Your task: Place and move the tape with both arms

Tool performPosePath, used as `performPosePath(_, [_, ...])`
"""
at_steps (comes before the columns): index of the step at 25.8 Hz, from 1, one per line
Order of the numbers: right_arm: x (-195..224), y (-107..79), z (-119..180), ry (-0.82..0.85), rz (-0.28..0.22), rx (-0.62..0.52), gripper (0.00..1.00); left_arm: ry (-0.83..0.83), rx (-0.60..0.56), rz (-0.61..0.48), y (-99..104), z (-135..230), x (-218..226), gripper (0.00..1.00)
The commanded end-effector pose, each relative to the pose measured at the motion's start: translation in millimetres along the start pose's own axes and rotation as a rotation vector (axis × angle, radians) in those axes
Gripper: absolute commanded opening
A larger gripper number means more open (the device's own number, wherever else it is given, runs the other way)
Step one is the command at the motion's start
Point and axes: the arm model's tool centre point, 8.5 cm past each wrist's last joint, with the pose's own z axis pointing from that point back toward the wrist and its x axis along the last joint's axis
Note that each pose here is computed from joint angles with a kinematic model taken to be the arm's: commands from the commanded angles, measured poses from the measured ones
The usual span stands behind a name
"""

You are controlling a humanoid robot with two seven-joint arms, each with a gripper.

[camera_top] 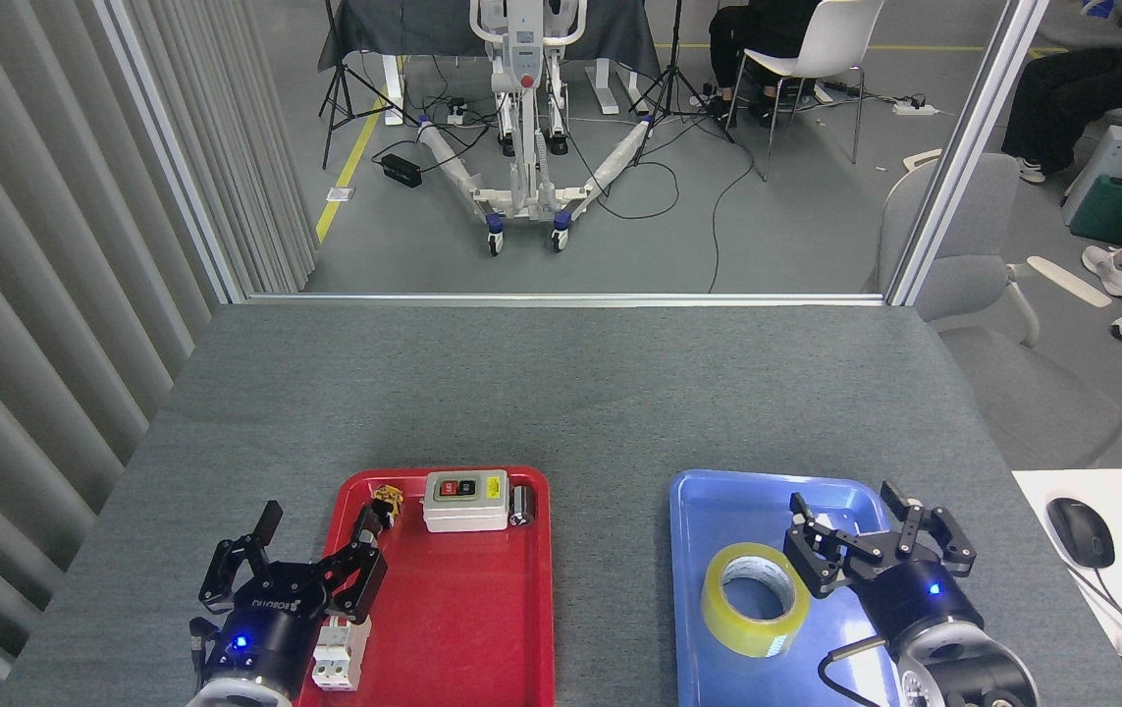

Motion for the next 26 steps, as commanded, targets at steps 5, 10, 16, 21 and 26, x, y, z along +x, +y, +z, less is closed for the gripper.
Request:
performPosePath(5, [18,4.5,14,-0.037,-0.063,-0.259,1.00,-0.013,0.017,0.004,5,-4,2,0.99])
performPosePath(10, [32,38.5,31,-0.035,-0.121,-0.178,1.00,-0.017,0.045,-0.015,10,-5,-1,0.99])
performPosePath(16, [35,45.5,31,0.073,-0.184,-0.155,1.00,0.004,0.003,-0.029,-20,12,-2,0.99])
performPosePath(21, [35,51.4,31,0.092,-0.160,-0.093,1.00,0.000,-0.004,-0.027,-22,16,-1,0.99])
performPosePath(26, [35,51.5,31,0.088,-0.154,-0.096,1.00,-0.051,-0.007,-0.023,-23,17,6,0.99])
